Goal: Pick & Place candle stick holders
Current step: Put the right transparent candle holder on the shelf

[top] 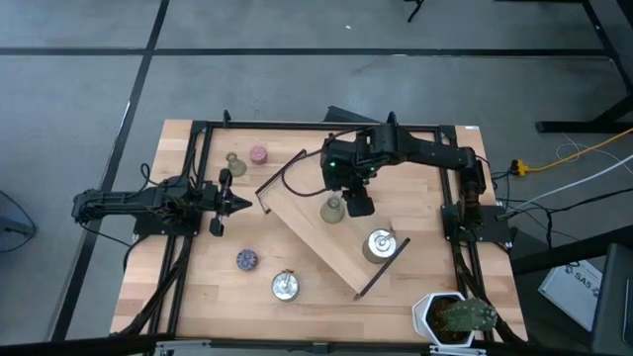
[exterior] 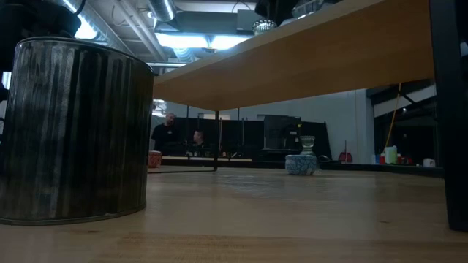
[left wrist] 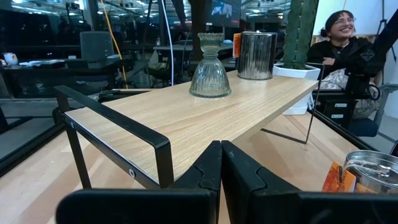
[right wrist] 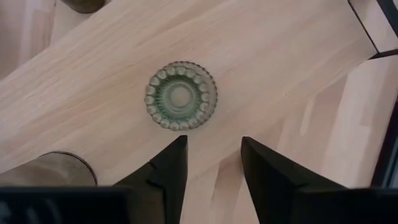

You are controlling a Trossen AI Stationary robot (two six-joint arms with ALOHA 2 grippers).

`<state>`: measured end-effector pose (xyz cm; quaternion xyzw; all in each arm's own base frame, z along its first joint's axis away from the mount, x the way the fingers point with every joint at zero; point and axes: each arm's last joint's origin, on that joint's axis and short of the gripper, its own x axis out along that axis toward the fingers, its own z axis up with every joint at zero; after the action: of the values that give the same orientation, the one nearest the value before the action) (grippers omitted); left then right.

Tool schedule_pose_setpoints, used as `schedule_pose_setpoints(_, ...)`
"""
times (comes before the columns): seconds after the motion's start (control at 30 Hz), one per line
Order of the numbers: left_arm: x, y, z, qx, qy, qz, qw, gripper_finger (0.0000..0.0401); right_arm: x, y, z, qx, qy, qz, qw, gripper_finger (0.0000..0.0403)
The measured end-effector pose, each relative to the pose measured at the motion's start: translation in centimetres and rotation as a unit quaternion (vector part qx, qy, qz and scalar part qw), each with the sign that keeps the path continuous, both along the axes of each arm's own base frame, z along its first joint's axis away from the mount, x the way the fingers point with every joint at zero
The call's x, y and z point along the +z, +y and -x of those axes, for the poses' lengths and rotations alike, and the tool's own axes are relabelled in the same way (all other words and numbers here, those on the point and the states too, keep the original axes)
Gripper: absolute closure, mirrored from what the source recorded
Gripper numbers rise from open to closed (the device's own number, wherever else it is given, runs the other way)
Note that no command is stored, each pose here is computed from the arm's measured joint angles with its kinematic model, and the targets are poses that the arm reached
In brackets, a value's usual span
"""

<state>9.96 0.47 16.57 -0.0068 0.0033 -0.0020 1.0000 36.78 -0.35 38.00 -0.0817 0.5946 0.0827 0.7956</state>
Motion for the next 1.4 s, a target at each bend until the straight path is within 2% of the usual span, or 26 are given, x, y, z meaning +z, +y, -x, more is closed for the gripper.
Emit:
schedule_pose_setpoints(0.4,0.0,0.0,0.0,0.000,0.000,0.000,1.000,0.0397,0.4,-0.6,0.3,-0.022,-0.005,-0.005,1.000,0.0328)
schedule_pose_setpoints(0.6,0.0,0.0,0.0,0.000,0.000,0.000,1.000,0.0397,2.2,-2.3,2.0,-0.046,-0.033,-0.025,0.998,0.0365)
schedule_pose_setpoints(0.77,0.0,0.0,0.0,0.000,0.000,0.000,1.000,0.0397,3.5,-3.7,3.4,-0.082,-0.054,-0.038,0.994,0.0379)
schedule_pose_setpoints(1.03,0.0,0.0,0.0,0.000,0.000,0.000,1.000,0.0397,0.7,-2.6,5.1,-0.081,-0.064,-0.048,0.993,0.0380)
schedule_pose_setpoints(1.2,0.0,0.0,0.0,0.000,0.000,0.000,1.000,0.0397,-2.1,-1.8,5.8,-0.071,-0.003,-0.061,0.996,0.0381)
schedule_pose_setpoints(1.4,0.0,0.0,0.0,0.000,0.000,0.000,1.000,0.0397,-4.2,-0.7,5.5,-0.049,0.011,-0.060,0.997,0.0381)
